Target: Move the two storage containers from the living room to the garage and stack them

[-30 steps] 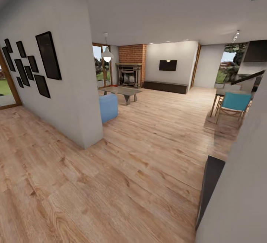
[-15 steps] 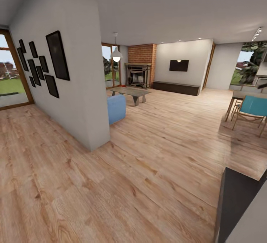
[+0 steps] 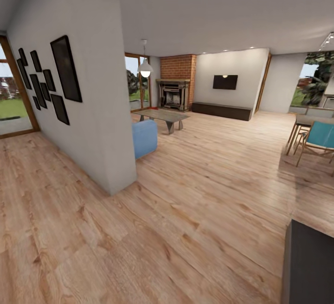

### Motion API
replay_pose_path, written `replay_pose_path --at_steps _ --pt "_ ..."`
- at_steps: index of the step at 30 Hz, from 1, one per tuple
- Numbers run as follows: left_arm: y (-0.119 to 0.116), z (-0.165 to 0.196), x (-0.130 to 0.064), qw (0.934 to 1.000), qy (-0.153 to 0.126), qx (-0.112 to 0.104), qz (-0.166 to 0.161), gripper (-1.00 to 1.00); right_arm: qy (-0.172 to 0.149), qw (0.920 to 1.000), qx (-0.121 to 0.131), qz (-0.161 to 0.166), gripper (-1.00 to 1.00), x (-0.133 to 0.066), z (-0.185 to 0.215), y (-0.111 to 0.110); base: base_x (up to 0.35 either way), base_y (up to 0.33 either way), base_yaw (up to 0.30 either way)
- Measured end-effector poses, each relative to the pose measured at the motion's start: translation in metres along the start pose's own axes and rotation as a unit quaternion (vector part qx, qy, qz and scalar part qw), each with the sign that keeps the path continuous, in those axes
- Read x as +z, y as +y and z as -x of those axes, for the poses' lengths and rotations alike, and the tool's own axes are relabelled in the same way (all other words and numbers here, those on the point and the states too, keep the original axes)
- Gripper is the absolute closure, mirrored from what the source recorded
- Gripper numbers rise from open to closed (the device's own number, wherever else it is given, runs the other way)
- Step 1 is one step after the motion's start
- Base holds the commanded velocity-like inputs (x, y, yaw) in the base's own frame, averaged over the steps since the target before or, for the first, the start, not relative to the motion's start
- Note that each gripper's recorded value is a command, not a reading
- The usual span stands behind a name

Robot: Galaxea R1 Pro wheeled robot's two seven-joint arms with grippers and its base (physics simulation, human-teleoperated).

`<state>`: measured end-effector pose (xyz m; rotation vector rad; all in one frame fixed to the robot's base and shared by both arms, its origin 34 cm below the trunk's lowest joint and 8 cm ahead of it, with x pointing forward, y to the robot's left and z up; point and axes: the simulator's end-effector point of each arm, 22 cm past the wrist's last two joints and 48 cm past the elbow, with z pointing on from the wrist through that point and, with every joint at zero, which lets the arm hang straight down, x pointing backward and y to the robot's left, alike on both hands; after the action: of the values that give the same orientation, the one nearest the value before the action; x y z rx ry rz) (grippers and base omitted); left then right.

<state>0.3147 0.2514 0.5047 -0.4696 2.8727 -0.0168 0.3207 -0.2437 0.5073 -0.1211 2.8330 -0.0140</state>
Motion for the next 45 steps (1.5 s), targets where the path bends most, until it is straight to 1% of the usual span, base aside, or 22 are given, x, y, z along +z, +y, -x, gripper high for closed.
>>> replay_pose_path --at_steps 7,34,45 --pt "-0.0001 0.0002 0.0 1.0 0.0 0.0 0.0 -1.0 0.0 1.0 -0.002 -0.002 -1.0 0.0 -0.0004 -0.0028 0.321 0.0 0.0" --pt "-0.0001 0.0009 0.0 1.0 -0.002 0.0 0.0 -1.0 0.0 1.0 -0.001 -0.002 -1.0 -0.0001 -0.0007 -0.0024 0.321 0.0 0.0" --pt "-0.0001 0.001 0.0 1.0 -0.002 0.001 0.0 -1.0 0.0 1.0 0.006 -0.003 -1.0 0.0 -0.0005 -0.0027 0.321 0.0 -0.027"
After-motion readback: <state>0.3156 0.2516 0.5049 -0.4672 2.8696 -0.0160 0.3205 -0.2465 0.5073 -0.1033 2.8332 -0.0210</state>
